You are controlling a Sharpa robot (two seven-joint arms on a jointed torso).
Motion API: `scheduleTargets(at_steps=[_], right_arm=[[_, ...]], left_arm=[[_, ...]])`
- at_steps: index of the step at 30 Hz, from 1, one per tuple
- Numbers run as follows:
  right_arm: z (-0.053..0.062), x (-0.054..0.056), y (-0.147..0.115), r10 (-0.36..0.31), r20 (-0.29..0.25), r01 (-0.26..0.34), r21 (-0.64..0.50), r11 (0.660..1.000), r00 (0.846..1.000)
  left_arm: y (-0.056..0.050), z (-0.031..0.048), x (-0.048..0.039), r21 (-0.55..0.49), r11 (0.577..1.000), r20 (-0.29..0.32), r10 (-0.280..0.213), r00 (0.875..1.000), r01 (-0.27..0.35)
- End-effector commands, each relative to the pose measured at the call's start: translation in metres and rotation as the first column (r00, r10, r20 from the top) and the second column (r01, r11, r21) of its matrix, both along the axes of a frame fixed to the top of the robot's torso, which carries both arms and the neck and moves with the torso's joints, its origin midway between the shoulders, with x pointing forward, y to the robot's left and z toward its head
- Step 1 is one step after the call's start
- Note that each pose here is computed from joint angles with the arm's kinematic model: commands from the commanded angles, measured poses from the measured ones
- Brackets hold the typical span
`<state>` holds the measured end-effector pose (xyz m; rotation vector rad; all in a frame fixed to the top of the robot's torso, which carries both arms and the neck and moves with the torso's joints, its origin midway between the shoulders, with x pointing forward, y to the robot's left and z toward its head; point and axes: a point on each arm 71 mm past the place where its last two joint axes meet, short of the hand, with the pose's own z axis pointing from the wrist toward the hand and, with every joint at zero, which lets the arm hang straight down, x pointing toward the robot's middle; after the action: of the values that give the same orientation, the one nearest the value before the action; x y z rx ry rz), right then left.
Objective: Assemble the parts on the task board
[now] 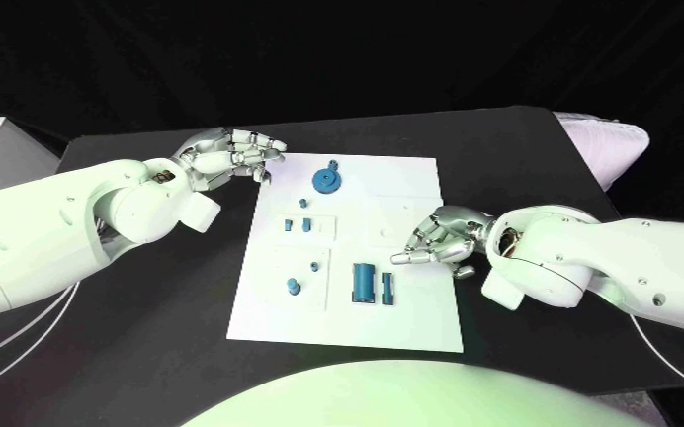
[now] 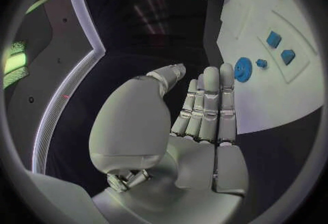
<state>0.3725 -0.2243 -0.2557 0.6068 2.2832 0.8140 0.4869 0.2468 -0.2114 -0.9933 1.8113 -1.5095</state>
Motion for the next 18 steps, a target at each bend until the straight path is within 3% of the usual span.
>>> scheduleTargets(at_steps=[1,5,11,15,18], right_arm=[[0.01,0.011,0.003,0.003,0.042,-0.013,0.223,0.975,0.999],[0.017,0.033,-0.003,-0.069,0.118,0.028,0.321,0.947,0.991],[0.022,0.072,-0.013,-0.174,0.213,0.079,0.393,0.916,0.962],[0.024,0.096,-0.021,-0.241,0.272,0.112,0.415,0.903,0.932],[0.027,0.116,-0.027,-0.31,0.326,0.143,0.448,0.882,0.893]], left_arm=[[0.001,0.0042,0.0026,-0.042,0.998,0.052,0.051,0.997,-0.049],[0.003,0.0049,0.005,-0.064,0.994,0.077,0.093,0.993,-0.088],[0.004,0.0041,0.0116,-0.105,0.982,0.11,0.17,0.979,-0.159],[0.005,0.0007,0.0204,-0.136,0.963,0.114,0.25,0.961,-0.234],[0.007,-0.0047,0.0273,-0.145,0.947,0.126,0.304,0.944,-0.286]])
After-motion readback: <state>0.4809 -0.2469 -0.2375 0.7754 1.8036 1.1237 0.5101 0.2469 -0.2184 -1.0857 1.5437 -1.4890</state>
